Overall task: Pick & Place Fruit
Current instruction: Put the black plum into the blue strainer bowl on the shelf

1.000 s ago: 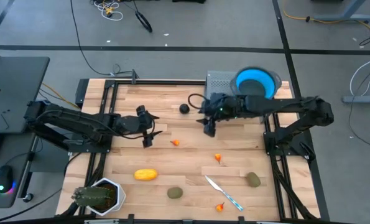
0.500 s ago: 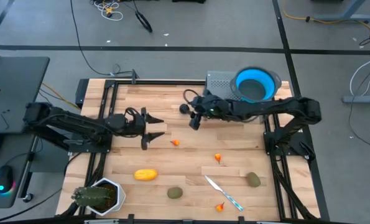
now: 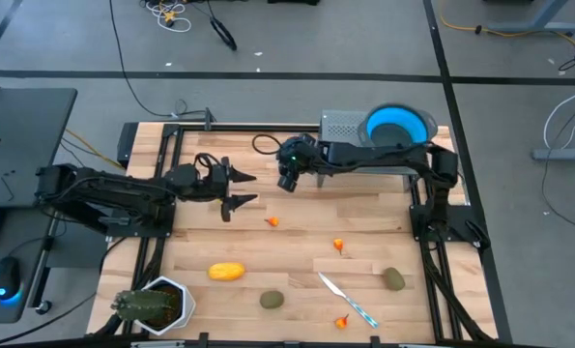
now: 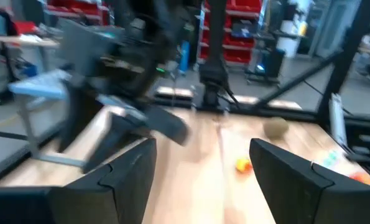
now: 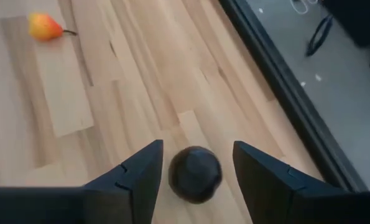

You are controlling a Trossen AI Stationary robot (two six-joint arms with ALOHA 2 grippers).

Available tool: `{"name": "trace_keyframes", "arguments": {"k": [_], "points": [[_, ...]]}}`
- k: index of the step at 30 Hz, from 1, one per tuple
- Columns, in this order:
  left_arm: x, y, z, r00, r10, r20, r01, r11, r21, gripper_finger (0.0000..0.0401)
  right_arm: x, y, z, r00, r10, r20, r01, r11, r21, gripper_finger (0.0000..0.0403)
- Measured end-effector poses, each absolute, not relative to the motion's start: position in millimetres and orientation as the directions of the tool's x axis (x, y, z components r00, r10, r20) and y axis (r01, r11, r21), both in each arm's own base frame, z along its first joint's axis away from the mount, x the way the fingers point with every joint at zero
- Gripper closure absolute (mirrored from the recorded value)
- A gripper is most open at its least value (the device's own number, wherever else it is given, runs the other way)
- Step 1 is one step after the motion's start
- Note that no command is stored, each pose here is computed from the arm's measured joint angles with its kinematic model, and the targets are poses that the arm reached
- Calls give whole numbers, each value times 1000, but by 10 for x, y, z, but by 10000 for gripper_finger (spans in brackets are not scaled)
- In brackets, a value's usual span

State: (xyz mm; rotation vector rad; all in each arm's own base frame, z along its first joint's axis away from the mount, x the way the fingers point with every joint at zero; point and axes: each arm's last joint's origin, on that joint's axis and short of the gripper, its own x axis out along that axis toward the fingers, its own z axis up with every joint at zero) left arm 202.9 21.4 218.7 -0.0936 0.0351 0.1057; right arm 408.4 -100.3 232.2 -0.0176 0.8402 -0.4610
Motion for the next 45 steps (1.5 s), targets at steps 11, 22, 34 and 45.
{"name": "trace_keyframes", "arguments": {"k": [11, 22, 34, 45], "points": [[2028, 224, 2170, 993, 100, -57, -101, 995, -9, 136, 4208, -1140, 1982, 558, -380, -738, 420, 896, -144, 130], [2021, 226, 2102, 988, 90, -128, -95, 995, -31, 136, 4261, -1201, 1739, 510, -417, -752, 472, 867, -160, 123], [2014, 217, 2051, 980, 88, -181, -98, 994, -48, 136, 4267, -1245, 1628, 469, -462, -753, 432, 864, -260, 123], [2008, 169, 2000, 970, 66, -232, -85, 994, -74, 136, 4296, -1272, 1440, 451, -444, -774, 429, 868, -249, 123]]}}
